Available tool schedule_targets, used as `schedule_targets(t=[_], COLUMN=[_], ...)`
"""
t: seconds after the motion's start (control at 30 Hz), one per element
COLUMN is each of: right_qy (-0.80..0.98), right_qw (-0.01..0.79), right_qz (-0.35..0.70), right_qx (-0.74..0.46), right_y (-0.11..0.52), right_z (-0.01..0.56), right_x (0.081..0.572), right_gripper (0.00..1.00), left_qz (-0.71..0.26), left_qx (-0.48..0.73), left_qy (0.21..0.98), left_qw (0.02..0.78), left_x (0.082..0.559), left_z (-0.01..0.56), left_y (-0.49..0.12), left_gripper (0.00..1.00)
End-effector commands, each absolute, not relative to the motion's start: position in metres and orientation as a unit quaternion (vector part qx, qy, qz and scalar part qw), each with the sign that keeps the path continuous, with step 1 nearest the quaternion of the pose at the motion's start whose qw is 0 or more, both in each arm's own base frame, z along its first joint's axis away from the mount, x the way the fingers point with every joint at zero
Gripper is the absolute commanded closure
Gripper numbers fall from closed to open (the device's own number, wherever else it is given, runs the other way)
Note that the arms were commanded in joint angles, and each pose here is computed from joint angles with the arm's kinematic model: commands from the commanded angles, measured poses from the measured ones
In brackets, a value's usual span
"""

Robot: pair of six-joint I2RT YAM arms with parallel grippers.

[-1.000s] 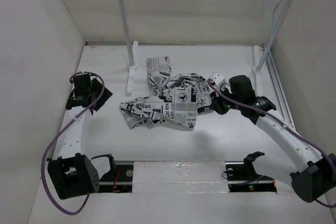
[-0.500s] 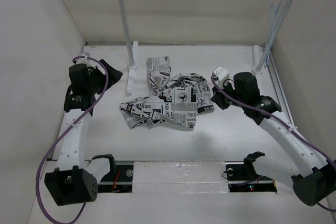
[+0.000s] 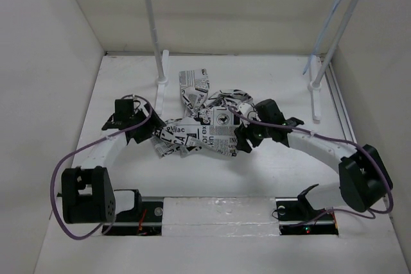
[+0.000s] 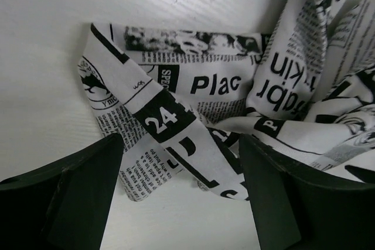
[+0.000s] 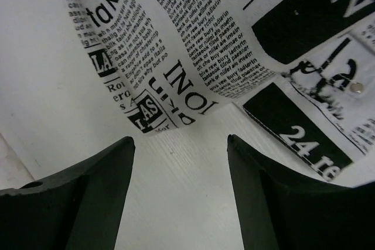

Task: Place the trousers on the hanger
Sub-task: Flatten out the trousers at the center of the board.

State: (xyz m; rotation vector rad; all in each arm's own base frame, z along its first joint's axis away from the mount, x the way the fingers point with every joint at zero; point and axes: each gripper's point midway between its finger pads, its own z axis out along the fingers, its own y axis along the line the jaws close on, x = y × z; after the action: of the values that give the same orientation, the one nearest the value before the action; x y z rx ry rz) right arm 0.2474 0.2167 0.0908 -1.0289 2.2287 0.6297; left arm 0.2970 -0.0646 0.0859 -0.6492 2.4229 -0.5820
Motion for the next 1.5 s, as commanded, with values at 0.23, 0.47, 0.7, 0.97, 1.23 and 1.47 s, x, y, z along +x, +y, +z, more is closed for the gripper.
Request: schedule_targets(t=[0.23, 0.47, 0.7, 0.97, 1.23, 1.47], right_qy=[0.812, 0.798, 0.727, 0.709, 0.746, 0.859], right_qw=[0.352, 0.393, 0.442, 0.373, 0.362, 0.311], right_qz=[0.275, 0.248, 0.236, 0.287, 0.234, 0.191], right_qx=[-0.377, -0.385, -0.47, -0.525, -0.508, -0.36], right_y=[0.259, 0.262, 0.27, 0.345, 0.34, 0.207], right_z=[0.078, 0.129, 0.26, 0.232, 0.215, 0.118], right_x=[0.289, 0.288, 0.248, 0.241, 0.288, 0.25], right_gripper=[0.52, 1.0, 1.0, 1.0, 0.28, 0.81], left_qz=[-0.186, -0.181, -0.157, -0.076, -0.017, -0.016], left_qx=[-0.256, -0.277, -0.274, -0.332, -0.351, -0.344], left_qy=[0.923, 0.905, 0.818, 0.719, 0.729, 0.726], left_qw=[0.218, 0.268, 0.481, 0.605, 0.588, 0.596], left_x=[0.282, 0.313, 0.352, 0.339, 0.344, 0.345], left_z=[0.029, 0.061, 0.253, 0.366, 0.339, 0.343], left_y=[-0.072, -0.065, -0.029, 0.029, 0.047, 0.047], left_gripper=[0.29, 1.0, 1.0, 1.0, 1.0, 1.0])
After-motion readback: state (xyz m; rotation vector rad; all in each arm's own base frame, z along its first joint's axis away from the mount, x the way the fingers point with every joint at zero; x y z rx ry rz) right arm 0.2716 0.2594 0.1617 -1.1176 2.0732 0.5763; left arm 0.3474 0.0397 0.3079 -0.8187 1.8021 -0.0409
